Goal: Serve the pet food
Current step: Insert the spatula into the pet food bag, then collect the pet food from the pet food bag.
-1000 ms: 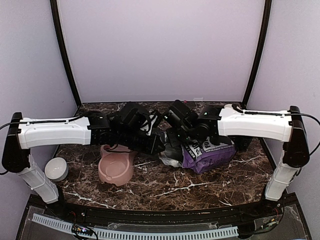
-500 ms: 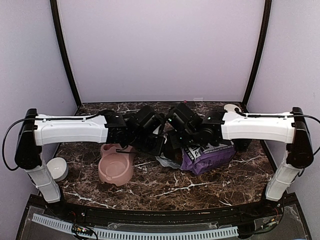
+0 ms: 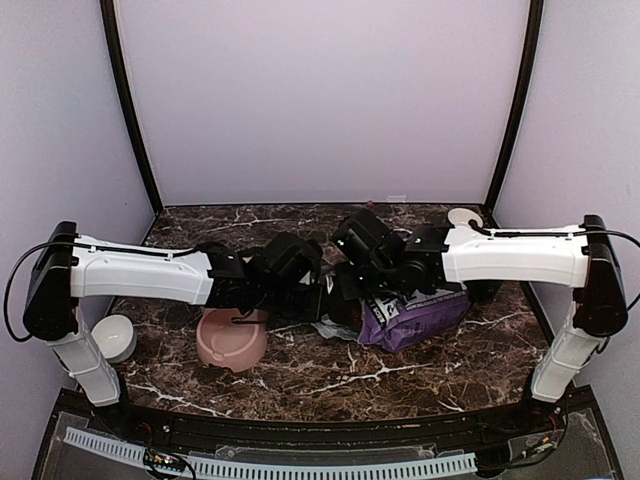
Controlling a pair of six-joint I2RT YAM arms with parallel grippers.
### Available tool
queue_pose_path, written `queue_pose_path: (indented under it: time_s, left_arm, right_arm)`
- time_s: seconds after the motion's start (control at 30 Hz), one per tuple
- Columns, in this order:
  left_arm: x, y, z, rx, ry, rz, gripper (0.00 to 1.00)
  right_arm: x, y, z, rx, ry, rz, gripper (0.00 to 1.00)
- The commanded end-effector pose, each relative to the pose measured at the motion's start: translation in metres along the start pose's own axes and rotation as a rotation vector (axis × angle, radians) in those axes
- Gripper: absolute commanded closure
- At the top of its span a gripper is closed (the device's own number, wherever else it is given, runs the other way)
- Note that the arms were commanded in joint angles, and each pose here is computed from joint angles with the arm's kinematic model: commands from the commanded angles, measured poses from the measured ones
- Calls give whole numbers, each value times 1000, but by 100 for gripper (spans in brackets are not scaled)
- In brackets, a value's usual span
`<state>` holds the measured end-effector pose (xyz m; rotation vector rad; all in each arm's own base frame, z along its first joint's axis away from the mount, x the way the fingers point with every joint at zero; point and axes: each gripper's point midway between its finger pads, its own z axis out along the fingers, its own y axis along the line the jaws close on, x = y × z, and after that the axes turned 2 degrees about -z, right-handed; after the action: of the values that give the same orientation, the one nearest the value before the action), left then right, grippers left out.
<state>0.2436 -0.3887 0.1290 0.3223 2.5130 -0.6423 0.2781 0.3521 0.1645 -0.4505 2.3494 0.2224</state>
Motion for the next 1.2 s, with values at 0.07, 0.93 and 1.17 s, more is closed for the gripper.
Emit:
queue_pose_path:
  time_s: [0.07,0.93,1.17]
  left_arm:
    - [26,9,14,24,66,-110,100]
    - [70,21,54,138,146,-397,100]
    - [66,22,50,132,130,-397,100]
  right_arm:
    - [9,-18,1,43,-4,75,100]
    - [66,-19,12,-62,40,158,100]
    - [59,-21,8,-44,26,153,100]
